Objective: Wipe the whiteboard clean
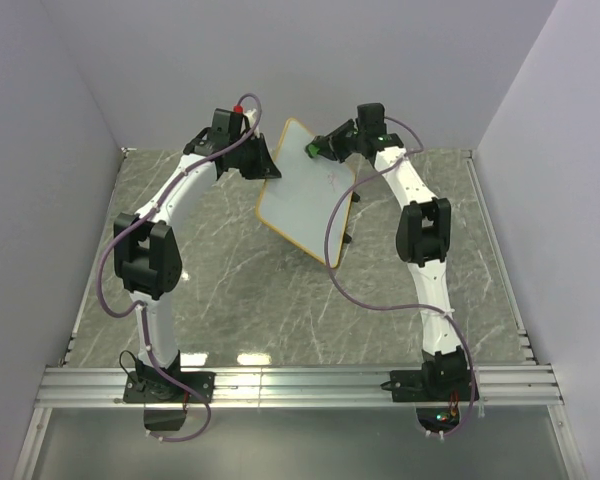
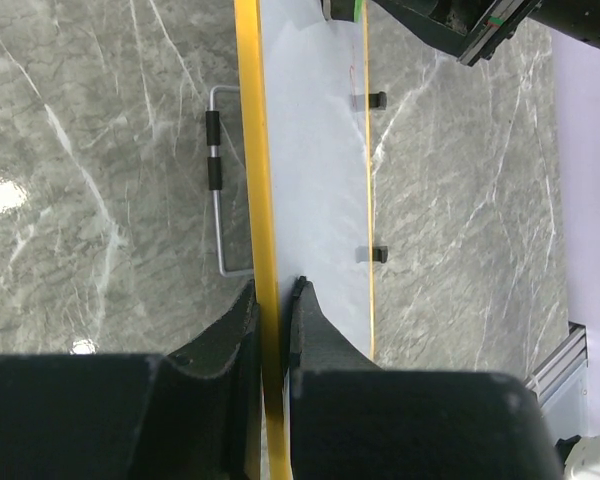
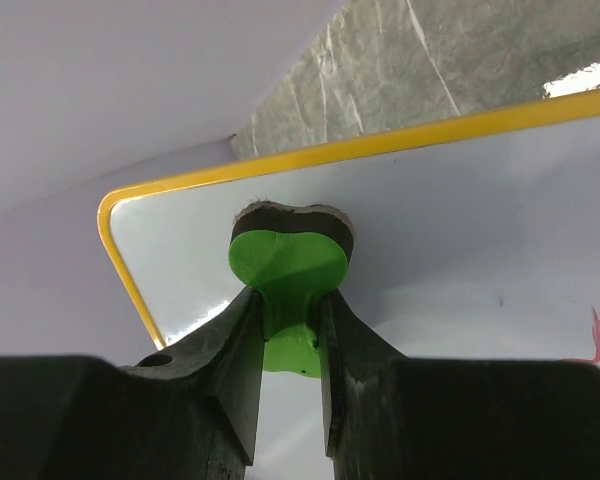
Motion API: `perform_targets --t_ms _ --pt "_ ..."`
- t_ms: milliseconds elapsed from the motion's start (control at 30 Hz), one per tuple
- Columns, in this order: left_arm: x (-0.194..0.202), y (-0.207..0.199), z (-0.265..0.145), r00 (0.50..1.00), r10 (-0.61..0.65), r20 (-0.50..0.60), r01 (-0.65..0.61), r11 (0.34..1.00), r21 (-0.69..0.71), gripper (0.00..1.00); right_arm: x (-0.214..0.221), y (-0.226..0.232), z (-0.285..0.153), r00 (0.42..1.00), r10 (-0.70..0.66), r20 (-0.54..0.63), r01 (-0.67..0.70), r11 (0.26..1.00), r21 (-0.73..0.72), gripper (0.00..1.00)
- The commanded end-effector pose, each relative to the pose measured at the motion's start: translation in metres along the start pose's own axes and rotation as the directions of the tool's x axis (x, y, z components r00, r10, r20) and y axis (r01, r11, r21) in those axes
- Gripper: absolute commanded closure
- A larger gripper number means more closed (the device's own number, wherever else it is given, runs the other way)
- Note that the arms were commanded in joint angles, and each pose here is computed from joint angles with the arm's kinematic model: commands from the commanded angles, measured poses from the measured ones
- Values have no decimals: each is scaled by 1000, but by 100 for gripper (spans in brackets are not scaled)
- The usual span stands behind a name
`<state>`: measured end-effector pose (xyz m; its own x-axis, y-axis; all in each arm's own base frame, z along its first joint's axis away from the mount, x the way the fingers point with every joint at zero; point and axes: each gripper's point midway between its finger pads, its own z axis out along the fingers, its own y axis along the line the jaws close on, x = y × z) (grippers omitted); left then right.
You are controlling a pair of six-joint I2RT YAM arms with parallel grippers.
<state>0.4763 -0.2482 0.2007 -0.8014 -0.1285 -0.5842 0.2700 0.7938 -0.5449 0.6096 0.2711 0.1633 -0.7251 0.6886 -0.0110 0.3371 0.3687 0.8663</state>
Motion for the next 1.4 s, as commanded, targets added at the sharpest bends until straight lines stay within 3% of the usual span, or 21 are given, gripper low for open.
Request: perform_targets --t_ms 0,133,233,333,600,800,900,1067,1300,1367 --pt "77 -17 17 962 132 -241 -117 990 77 100 20 -40 21 1000 -14 -18 15 994 107 100" --pt "78 -17 16 962 121 -244 -103 991 87 100 16 -98 -3 999 -48 -17 51 955 293 100" --pt "78 -19 15 963 120 -242 -100 990 95 100 30 -150 -22 994 -74 -82 101 904 416 100" --pt "80 -19 16 962 117 -246 -95 990 100 100 47 -175 -39 987 -81 -136 137 872 470 100" --pt "80 -23 18 962 111 -249 -81 989 127 100 60 -163 -47 982 -77 -173 150 875 461 100" --pt "80 -22 18 963 107 -249 -79 990 119 100 10 -86 -18 997 -69 -43 78 957 280 100" --pt "82 -22 17 962 108 -251 -80 990 118 100 -19 -74 -3 999 -3 40 -5 979 204 100" --pt "82 -22 12 963 109 -246 -83 990 113 100 -41 -84 15 990 107 97 -122 978 168 100" --pt "83 -19 11 963 104 -250 -79 991 108 100 -18 -124 8 995 91 36 -97 958 269 100" --pt "83 -18 12 963 100 -251 -75 991 108 100 -7 -123 -5 999 33 3 -32 960 279 100"
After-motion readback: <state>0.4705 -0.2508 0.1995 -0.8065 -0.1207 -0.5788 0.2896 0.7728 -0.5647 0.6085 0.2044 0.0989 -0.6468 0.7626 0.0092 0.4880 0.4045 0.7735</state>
